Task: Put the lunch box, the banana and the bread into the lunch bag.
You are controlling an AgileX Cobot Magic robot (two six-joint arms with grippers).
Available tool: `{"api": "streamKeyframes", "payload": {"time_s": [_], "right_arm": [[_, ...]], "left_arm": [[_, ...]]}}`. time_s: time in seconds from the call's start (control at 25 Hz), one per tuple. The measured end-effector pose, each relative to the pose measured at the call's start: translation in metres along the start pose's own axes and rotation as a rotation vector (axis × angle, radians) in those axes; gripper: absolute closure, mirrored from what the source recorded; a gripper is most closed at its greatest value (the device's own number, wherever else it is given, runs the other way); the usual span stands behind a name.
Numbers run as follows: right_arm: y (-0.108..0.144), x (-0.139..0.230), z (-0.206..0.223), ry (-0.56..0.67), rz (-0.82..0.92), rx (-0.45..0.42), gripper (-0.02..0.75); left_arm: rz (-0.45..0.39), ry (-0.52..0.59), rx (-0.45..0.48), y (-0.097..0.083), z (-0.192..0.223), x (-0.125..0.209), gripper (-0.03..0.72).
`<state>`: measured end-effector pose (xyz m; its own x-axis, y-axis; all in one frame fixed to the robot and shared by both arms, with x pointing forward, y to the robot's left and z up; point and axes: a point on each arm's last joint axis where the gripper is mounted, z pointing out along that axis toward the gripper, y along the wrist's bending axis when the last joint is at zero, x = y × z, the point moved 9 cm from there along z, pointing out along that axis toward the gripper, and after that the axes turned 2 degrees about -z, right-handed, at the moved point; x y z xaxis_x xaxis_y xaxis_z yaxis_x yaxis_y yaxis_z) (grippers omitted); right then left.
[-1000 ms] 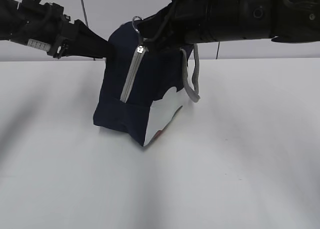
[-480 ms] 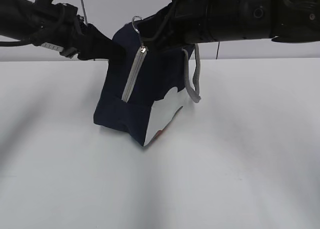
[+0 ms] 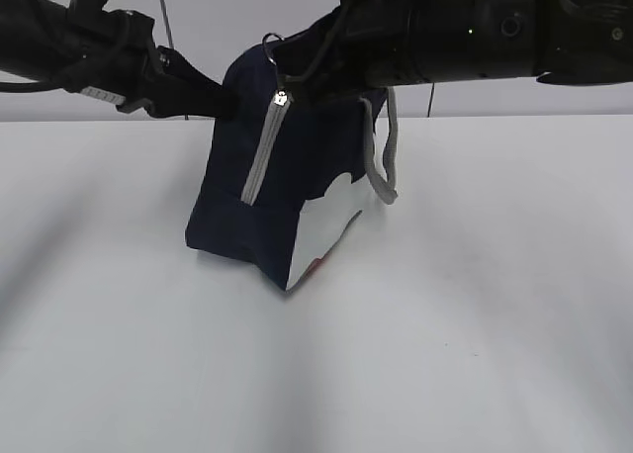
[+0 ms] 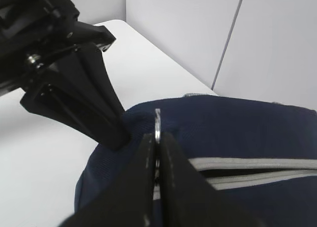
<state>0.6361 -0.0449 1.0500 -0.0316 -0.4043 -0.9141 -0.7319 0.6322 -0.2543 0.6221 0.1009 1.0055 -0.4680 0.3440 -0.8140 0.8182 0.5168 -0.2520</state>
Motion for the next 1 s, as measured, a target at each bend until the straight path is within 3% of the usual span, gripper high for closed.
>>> {"api": "streamKeyframes", "payload": {"time_s": [0.36, 0.52, 1.0], "right_arm": [[-0.002, 0.000, -0.002, 0.005, -0.005, 0.001, 0.754], [-0.007, 0.003, -0.009, -0.002, 0.036, -0.049, 0.754], [-0.011, 0.004, -0.019, -0.034, 0.079, -0.134, 0.754]], "left_arm": [[-0.148, 0.046, 0.009, -0.002, 0.000, 0.008, 0.685], [-0.210, 0.087, 0.042, -0.009, -0.001, 0.015, 0.685], [-0.263, 0.153, 0.128, -0.026, -0.003, 0.024, 0.685]]}}
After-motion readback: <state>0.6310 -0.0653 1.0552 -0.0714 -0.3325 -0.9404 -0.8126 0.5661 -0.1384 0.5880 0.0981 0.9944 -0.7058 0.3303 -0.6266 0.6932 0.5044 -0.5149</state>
